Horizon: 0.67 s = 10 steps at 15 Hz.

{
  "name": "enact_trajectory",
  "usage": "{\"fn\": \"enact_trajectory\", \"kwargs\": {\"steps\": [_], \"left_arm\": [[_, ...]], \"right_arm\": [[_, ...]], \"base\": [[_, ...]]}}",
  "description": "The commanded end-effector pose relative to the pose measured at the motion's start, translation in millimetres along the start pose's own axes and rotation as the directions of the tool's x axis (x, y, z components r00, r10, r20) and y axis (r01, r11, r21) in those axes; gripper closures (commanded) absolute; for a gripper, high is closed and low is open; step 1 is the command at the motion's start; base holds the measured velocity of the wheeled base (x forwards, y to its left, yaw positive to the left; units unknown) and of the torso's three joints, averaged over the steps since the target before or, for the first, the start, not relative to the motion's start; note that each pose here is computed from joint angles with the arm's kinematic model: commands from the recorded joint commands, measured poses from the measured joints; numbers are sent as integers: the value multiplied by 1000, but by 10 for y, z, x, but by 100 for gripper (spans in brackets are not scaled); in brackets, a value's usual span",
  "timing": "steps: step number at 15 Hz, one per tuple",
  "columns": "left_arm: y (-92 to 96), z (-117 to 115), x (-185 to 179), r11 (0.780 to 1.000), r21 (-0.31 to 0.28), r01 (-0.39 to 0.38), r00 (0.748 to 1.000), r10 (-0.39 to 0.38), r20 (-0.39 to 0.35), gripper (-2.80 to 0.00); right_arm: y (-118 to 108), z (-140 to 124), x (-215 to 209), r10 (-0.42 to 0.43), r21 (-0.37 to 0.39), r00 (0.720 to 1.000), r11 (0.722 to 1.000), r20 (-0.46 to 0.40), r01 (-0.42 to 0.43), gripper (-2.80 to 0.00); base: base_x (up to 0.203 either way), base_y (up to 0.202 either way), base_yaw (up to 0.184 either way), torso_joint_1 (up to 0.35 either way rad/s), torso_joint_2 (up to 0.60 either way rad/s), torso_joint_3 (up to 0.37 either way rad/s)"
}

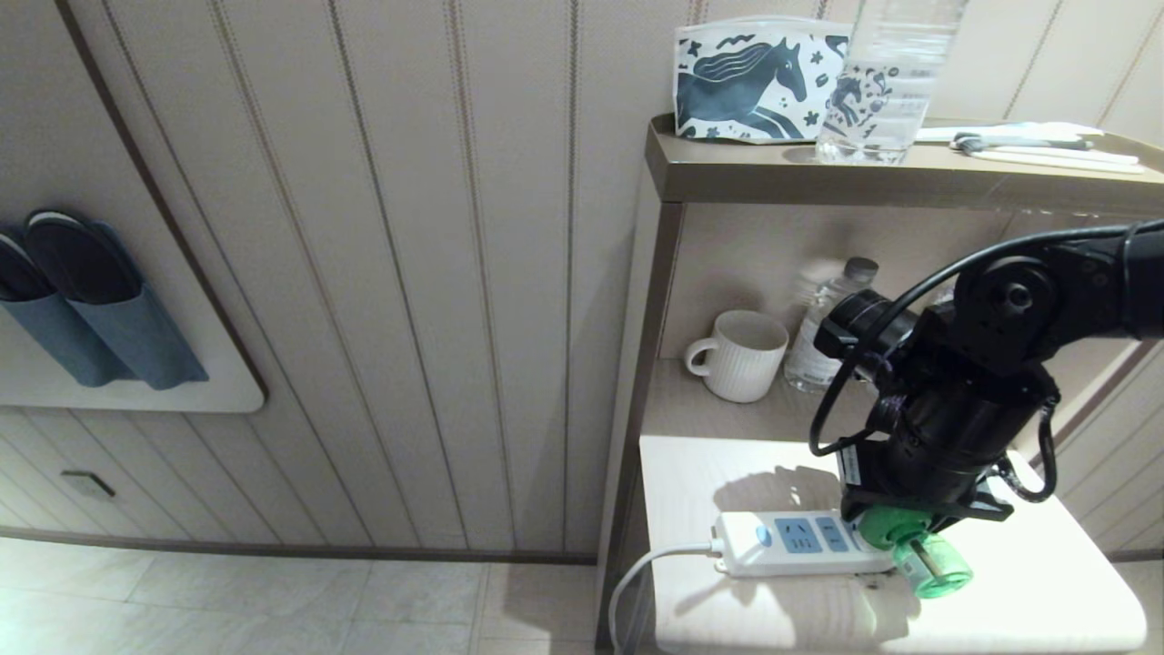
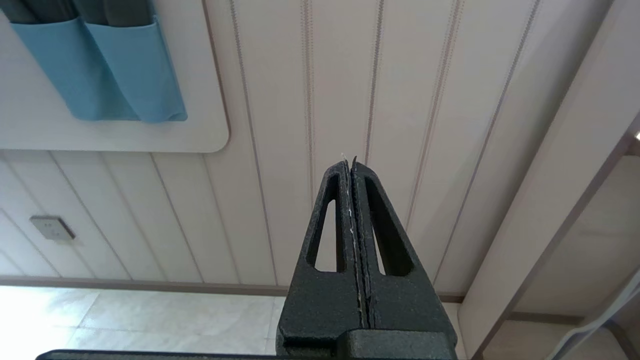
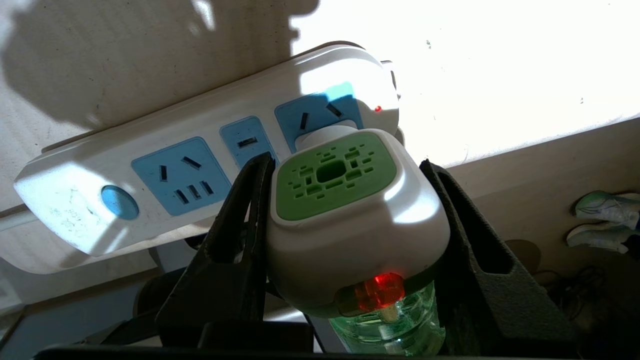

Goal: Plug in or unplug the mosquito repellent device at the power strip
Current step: Insert the plug into the socket

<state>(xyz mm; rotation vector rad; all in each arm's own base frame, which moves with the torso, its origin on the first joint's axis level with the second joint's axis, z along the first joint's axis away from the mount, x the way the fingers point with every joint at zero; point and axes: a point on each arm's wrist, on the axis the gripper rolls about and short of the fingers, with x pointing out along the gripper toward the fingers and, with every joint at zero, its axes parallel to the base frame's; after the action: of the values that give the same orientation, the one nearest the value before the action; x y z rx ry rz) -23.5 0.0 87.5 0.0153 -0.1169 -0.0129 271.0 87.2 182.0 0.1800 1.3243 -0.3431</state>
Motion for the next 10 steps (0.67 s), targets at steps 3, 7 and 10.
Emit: {"fn": "enact_trajectory", "kwargs": {"steps": [3,7,10], "left_arm": [[0,1,0,1000,0,0,1000,0,1,0],[0,1,0,1000,0,0,1000,0,1,0],[0,1,0,1000,0,0,1000,0,1,0]], "right_arm": [[30,-12,68,-10,-6,1000,1000,-13,9,0],[25,-23,18,0,-8,1000,1000,5,1,0],[4,-33,-69,18,-8,999,1000,29,-18,0]], "base": [[0,0,0,0,0,0],[0,0,0,0,0,0],[0,0,0,0,0,0]]}}
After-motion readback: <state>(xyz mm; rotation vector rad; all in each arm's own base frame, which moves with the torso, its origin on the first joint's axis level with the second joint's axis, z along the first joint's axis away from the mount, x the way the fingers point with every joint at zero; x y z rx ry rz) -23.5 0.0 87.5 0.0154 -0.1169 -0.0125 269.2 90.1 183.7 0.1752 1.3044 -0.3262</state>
